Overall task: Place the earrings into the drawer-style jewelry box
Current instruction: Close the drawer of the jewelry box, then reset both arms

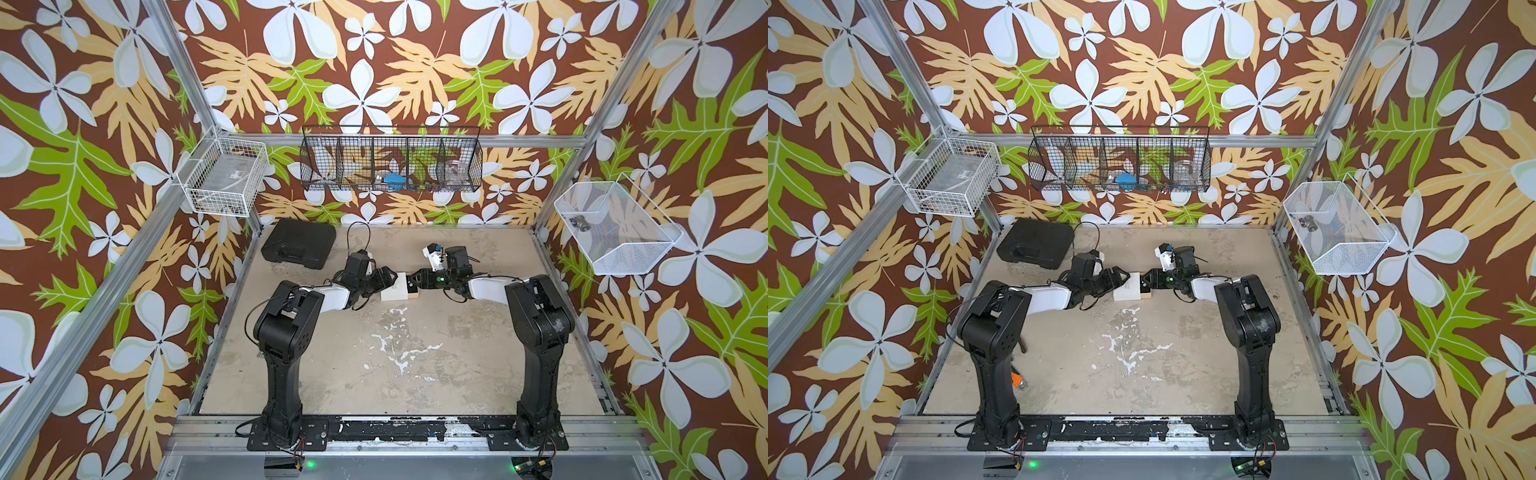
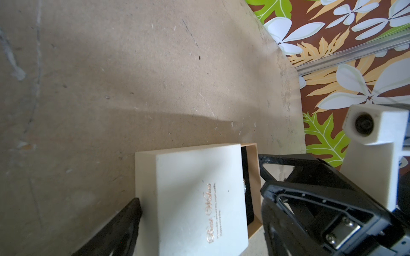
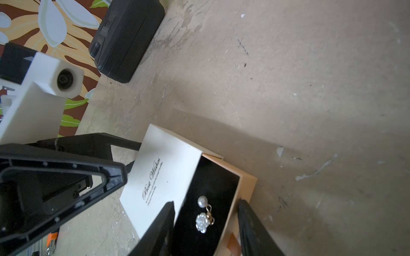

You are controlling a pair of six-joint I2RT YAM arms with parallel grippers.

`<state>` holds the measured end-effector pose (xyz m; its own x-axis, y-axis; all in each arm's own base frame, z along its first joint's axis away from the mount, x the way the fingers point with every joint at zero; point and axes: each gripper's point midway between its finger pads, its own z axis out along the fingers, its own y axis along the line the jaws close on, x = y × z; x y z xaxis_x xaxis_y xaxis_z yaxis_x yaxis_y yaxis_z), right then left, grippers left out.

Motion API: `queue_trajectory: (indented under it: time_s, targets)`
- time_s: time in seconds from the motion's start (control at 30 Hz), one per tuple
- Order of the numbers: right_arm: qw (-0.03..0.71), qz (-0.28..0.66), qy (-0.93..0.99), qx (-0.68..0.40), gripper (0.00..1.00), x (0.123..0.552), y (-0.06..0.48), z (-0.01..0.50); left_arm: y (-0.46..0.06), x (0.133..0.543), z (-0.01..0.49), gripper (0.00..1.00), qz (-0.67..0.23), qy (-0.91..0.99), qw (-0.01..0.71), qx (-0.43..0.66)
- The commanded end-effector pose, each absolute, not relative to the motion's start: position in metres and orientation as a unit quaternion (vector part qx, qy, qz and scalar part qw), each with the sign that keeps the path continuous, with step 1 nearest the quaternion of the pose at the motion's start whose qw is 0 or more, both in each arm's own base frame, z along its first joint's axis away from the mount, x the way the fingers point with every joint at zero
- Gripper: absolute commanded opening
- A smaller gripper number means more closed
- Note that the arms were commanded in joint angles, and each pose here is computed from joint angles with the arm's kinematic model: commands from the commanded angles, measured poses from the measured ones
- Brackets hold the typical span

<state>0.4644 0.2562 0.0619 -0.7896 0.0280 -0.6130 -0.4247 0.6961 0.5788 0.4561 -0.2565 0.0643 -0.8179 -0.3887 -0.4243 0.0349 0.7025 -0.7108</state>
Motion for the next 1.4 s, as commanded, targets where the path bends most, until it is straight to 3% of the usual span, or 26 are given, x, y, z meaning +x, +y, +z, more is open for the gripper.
queue_trajectory:
  time_s: [0.0,0.57,0.9,1.13,1.37]
  targets:
    - [0.309,0.393,0.858,-0.119,0.48,0.464,0.266,0.068,-0.261,0.457,0.068,0.85,-0.384,0.872,0.288,-0.094]
    - [0.294,0.398,0.860,-0.125,0.48,0.462,0.283,0.061,-0.267,0.456,0.069,0.84,-0.396,0.867,0.287,-0.090]
    - [0.303,0.374,0.868,-0.120,0.49,0.463,0.267,0.067,-0.250,0.459,0.066,0.87,-0.367,0.876,0.295,-0.104]
    - [0.336,0.344,0.872,-0.093,0.50,0.466,0.229,0.081,-0.214,0.470,0.086,0.94,-0.310,0.880,0.345,-0.103]
    - [0.449,0.253,0.856,-0.051,0.50,0.464,0.159,0.132,-0.119,0.464,0.150,1.00,-0.150,0.843,0.500,-0.128]
